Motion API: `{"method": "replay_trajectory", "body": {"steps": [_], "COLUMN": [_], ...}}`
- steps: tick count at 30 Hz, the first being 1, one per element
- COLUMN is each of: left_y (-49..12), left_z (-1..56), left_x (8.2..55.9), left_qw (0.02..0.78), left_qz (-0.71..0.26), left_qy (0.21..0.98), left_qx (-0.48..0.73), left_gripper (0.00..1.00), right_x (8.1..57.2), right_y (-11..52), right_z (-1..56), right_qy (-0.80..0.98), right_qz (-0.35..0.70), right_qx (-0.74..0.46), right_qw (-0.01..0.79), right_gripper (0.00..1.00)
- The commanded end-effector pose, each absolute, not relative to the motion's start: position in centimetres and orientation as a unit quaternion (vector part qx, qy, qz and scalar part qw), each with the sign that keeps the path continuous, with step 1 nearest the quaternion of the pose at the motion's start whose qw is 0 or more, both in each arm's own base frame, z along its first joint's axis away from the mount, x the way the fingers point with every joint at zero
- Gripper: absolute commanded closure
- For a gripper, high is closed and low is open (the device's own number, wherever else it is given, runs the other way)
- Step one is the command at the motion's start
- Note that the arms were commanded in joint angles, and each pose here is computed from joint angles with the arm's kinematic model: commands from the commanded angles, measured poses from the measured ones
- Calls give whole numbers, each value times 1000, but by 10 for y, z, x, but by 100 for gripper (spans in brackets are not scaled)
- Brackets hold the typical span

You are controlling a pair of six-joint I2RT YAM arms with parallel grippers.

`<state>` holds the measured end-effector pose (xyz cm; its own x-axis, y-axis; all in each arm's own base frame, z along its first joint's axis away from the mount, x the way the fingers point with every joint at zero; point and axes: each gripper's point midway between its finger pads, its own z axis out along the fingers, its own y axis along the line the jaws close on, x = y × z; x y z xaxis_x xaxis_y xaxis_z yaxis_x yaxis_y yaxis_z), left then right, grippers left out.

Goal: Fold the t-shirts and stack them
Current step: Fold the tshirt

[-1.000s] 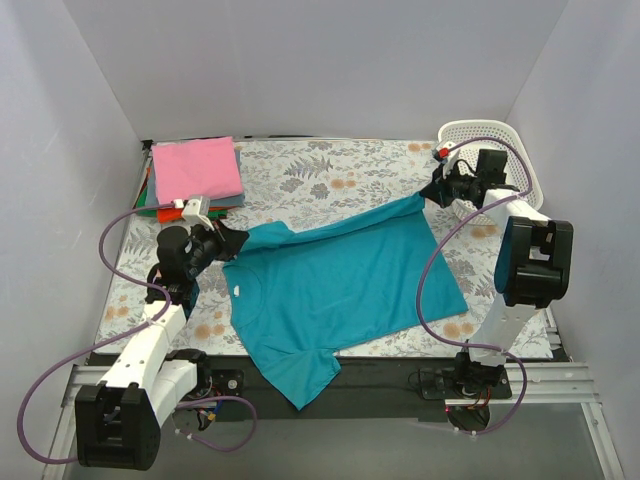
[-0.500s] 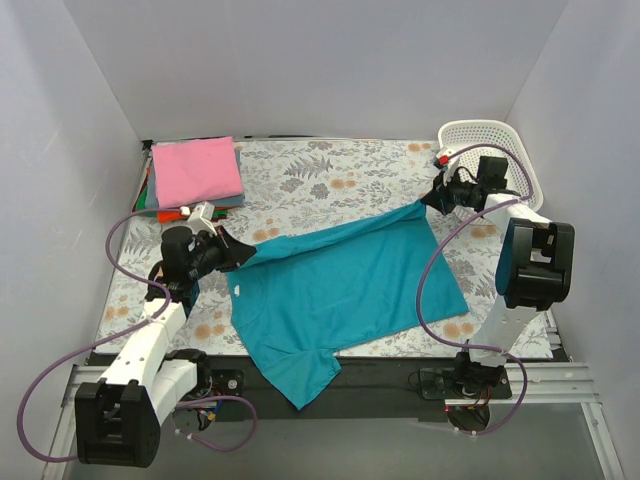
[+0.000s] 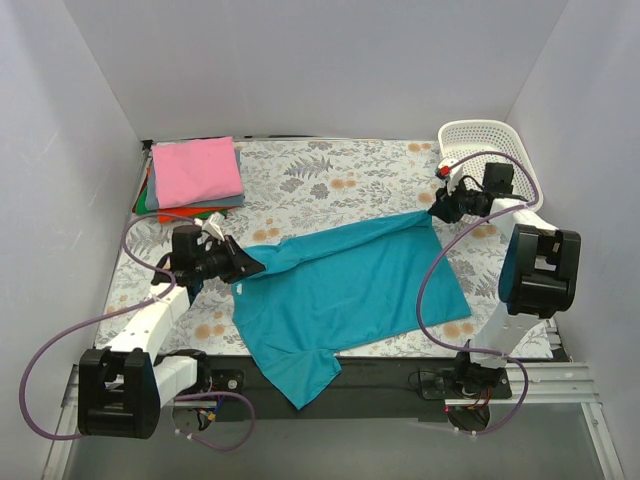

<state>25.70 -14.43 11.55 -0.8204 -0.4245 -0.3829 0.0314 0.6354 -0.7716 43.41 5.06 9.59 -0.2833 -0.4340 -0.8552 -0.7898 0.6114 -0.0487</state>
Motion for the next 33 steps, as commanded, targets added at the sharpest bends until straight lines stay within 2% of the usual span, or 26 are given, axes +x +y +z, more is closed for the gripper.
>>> {"method": "replay_trajectory", "body": {"steps": [1,2,4,6,13,20,22,26,30,33], "left_y": [-155,-157,-162,-168,-181,-168,-171,-186,-215,-229], "left_z": [108,104,96,97,104,140,143,127,101,80], "left_x": [236,227,216,207,185,247,264,286,291,289], "left_qw": [213,187,144,120,56,205,209,187,158,133], "left_qz": [-433,-438,-446,-462,-503,-436,-434,-414,-389,-378], "left_qy": [867,870,875,872,860,876,876,891,908,916], "left_qx": [-123,-124,-122,-111,-68,-40,-29,-13,20,26], "left_gripper": [93,87,82,78,65,59,59,66,78,80], "right_x": [423,420,417,411,386,368,367,366,371,377], "right_y": [42,41,39,40,61,77,79,79,74,69], "right_z": [103,102,108,111,133,132,130,126,122,121], "right_qy": [774,777,775,773,755,768,774,784,798,807], "right_qz": [172,173,165,167,224,261,272,278,265,252], "right_qx": [-417,-417,-421,-425,-432,-407,-394,-380,-365,-357], "right_qw": [445,439,442,440,441,420,414,405,399,398], "right_gripper": [61,50,43,39,36,35,35,35,35,37]}}
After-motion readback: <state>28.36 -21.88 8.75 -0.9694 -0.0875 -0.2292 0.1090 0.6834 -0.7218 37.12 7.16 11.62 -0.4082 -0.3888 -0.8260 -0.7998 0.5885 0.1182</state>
